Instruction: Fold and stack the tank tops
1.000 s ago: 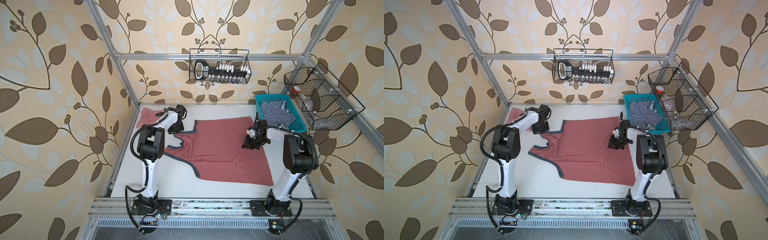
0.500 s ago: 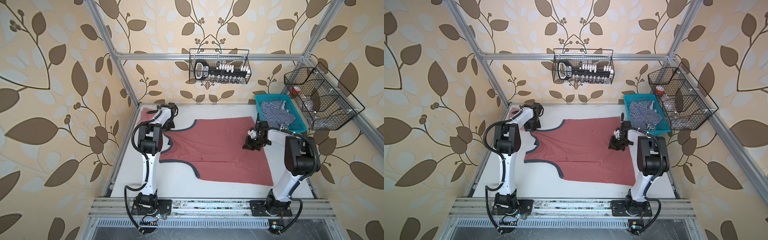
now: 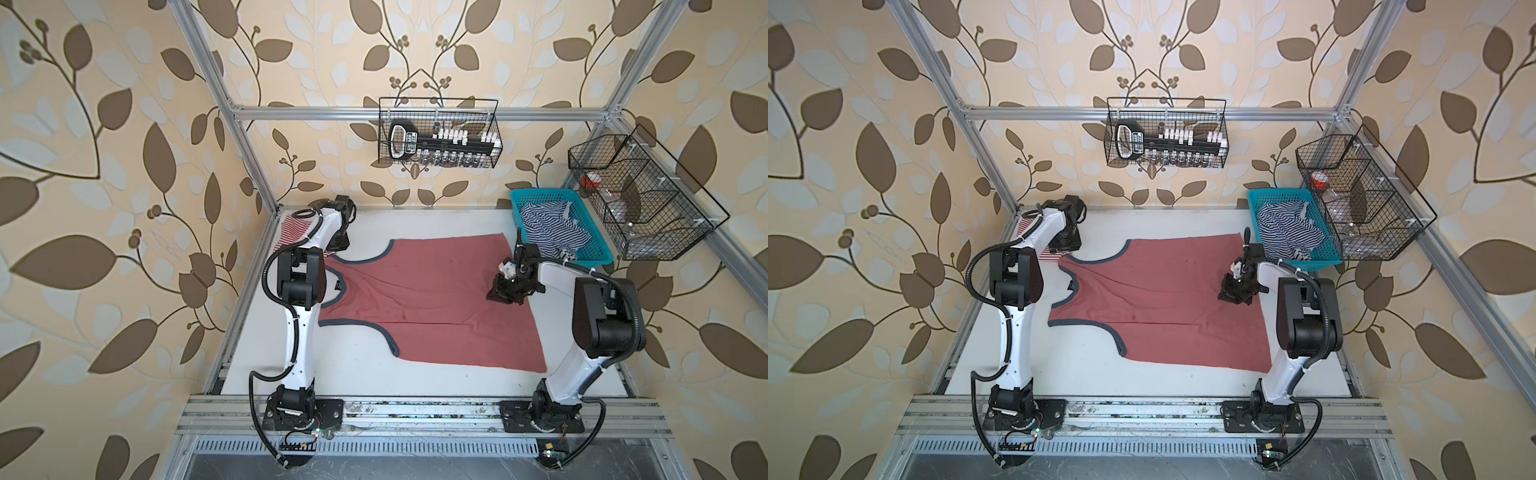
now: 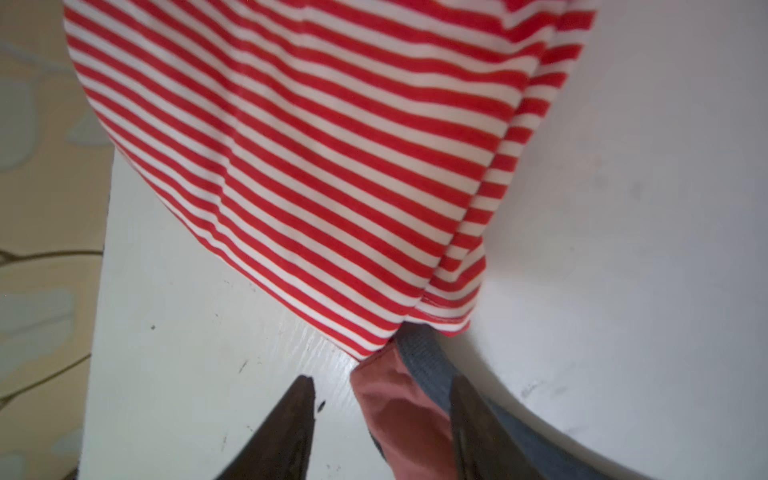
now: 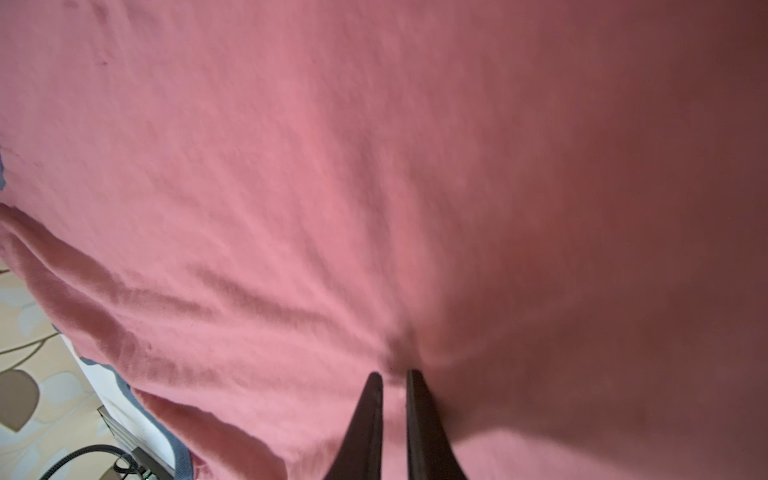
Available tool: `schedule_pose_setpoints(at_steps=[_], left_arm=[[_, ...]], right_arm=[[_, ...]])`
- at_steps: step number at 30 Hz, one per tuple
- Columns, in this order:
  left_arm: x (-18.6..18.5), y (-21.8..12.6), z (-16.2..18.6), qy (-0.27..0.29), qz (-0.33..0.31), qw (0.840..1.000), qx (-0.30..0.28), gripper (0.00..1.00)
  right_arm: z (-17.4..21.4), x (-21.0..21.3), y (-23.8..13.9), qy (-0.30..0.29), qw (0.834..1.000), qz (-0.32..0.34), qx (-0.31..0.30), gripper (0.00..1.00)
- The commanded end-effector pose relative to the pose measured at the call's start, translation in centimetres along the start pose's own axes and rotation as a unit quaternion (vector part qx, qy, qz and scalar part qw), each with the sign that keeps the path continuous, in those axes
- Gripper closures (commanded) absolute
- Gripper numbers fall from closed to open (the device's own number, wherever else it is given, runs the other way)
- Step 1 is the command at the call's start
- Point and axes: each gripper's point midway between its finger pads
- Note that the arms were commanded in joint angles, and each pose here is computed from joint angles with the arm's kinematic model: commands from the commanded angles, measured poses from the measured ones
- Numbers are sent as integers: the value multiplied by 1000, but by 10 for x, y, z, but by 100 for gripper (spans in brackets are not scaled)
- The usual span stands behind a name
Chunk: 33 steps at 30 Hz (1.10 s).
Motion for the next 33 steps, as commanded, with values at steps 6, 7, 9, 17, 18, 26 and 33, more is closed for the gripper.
schedule_pose_setpoints(at_steps=[6,7,9,17,18,26,33], left_arm=[[14,-142,-2,-57,147,984,-81,38],[6,-153,12,-51,178,980,-79,38],[-14,-172,43,-38,236,968,-71,38],[-85,-197,202,74,350,934,13,39],[-87,-195,218,89,347,933,20,39],[-85,-172,297,147,336,928,63,39],[-89,-150,322,168,316,931,77,38]], right_arm=[[4,2,-79,-32,994,57,-86,65],[9,-6,-83,-29,993,81,-85,64],[21,-27,-89,-11,988,133,-78,63],[71,-68,-98,55,972,218,-69,63],[77,-73,-102,63,969,227,-77,63],[105,-81,-116,116,955,254,-103,63],[138,-108,-109,145,929,333,-74,62]])
Point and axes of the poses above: each gripper's point midway between its finger pads, its own y axis out along the fingers, its own x axis along the line the jaws close on, z = x × y, and after that the axes turned 2 degrees about y, right-handed
